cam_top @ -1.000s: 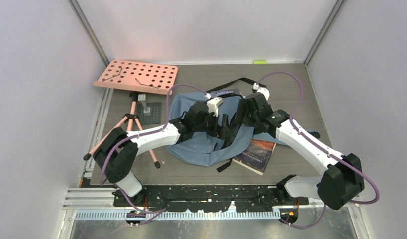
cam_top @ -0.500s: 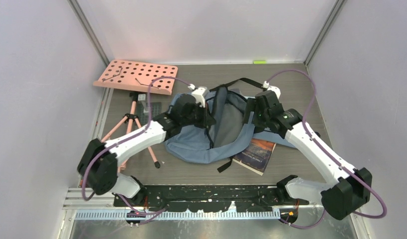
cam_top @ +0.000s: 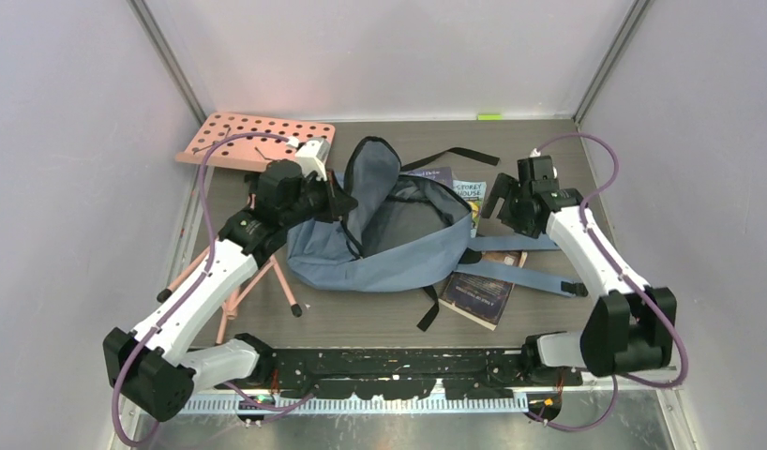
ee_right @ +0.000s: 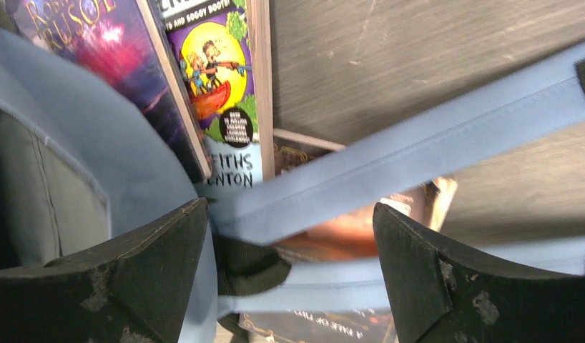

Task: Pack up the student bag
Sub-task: Adjust the student bag at the center of the board, then pick up the book from the center of the board.

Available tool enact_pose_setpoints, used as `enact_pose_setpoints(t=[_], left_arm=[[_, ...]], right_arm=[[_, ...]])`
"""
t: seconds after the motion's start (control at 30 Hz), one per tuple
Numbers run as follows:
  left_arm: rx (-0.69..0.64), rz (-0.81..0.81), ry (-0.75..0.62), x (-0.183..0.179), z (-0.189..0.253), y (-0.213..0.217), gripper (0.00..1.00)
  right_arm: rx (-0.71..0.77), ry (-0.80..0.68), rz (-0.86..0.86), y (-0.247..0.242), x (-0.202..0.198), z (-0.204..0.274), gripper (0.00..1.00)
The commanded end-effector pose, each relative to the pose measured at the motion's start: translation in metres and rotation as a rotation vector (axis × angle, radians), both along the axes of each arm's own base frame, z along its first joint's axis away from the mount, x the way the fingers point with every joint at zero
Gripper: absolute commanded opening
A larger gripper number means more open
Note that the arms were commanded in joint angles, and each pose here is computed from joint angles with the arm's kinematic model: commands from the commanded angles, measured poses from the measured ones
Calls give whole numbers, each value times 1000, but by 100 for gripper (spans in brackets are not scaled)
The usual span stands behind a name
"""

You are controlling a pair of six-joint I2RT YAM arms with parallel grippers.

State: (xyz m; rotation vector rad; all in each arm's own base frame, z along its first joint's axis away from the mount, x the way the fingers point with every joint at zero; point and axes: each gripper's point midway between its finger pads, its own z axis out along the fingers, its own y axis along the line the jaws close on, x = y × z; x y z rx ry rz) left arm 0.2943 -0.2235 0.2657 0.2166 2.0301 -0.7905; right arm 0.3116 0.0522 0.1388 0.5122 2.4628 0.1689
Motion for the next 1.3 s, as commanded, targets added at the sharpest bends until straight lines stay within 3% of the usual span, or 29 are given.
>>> enact_pose_setpoints(t=[0.0,0.43,0.6,1.13,1.27], left_arm=[[-42,-32,-82,-4,25,6,0],[-111,-150,13,-18,1,-14,0],[-113,-176,17,-20,0,-16,0],[-126,-209,1,-25,10,-18,0],[-125,-210,-2,-24,11,-18,0]], right_arm=[[188,-62,55,19,38,0,91],[381,-60,85,18,97,-53,86],[479,-41,84,17,109,-77,78],[695,-20,108,39,116,-117,69],[697,-7,94,39,117,-125,58]])
